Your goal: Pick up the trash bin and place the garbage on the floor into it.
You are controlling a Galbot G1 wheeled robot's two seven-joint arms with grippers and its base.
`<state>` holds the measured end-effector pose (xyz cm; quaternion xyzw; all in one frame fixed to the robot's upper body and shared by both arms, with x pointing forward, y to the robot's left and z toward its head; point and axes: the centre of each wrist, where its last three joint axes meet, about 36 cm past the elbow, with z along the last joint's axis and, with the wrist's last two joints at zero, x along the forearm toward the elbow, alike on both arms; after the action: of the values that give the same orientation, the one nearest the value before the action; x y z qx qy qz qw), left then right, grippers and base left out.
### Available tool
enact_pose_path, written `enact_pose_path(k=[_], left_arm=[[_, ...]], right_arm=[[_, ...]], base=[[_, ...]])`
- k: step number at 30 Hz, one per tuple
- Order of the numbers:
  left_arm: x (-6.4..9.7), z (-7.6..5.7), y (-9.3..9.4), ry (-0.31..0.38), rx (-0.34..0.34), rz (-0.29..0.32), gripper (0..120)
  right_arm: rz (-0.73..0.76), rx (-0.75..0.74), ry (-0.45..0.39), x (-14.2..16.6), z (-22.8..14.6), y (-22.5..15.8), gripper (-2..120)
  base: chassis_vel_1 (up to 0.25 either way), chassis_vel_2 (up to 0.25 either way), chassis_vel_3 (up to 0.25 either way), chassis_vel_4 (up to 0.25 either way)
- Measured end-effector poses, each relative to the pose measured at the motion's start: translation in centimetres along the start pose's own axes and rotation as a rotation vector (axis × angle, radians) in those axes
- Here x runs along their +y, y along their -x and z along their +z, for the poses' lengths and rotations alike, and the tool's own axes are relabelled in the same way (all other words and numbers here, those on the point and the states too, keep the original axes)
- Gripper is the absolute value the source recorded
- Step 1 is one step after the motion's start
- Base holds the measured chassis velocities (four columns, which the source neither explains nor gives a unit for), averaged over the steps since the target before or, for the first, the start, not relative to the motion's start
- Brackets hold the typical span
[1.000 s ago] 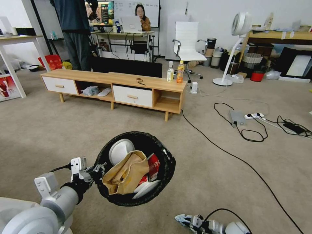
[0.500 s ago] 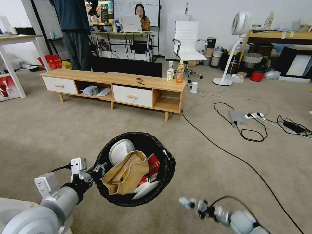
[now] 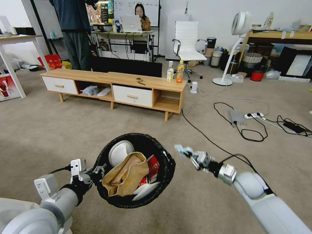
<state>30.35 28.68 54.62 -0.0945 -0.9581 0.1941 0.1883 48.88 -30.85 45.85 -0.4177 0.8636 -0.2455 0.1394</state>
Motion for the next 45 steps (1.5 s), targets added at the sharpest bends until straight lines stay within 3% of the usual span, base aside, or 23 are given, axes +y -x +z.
enact_pose_path(k=[10, 23, 34, 45], left_arm=[[-0.1, 0.1, 0.0, -0.001, 0.013, 0.005, 2], [0.1, 0.2, 0.4, 0.0, 0.048, 0.013, 2], [0.6, -1.1, 2.3, -0.012, 0.14, 0.04, 2], [0.4, 0.2, 4.8, -0.022, 0.214, 0.089, 2]], right_arm=[[0.003, -0.15, -0.006, 0.1, -5.4, 0.7, 0], [-0.147, -0.215, 0.045, 2.5, -6.1, 0.1, 0], [-0.262, -0.209, 0.009, 3.3, -6.5, -0.7, 0], [-0.32, -0.205, -0.007, 3.5, -6.4, -0.5, 0]], base=[[0.0, 0.0, 0.0, 0.0], [0.0, 0.0, 0.0, 0.0], [0.0, 0.0, 0.0, 0.0], [0.0, 0.0, 0.0, 0.0]])
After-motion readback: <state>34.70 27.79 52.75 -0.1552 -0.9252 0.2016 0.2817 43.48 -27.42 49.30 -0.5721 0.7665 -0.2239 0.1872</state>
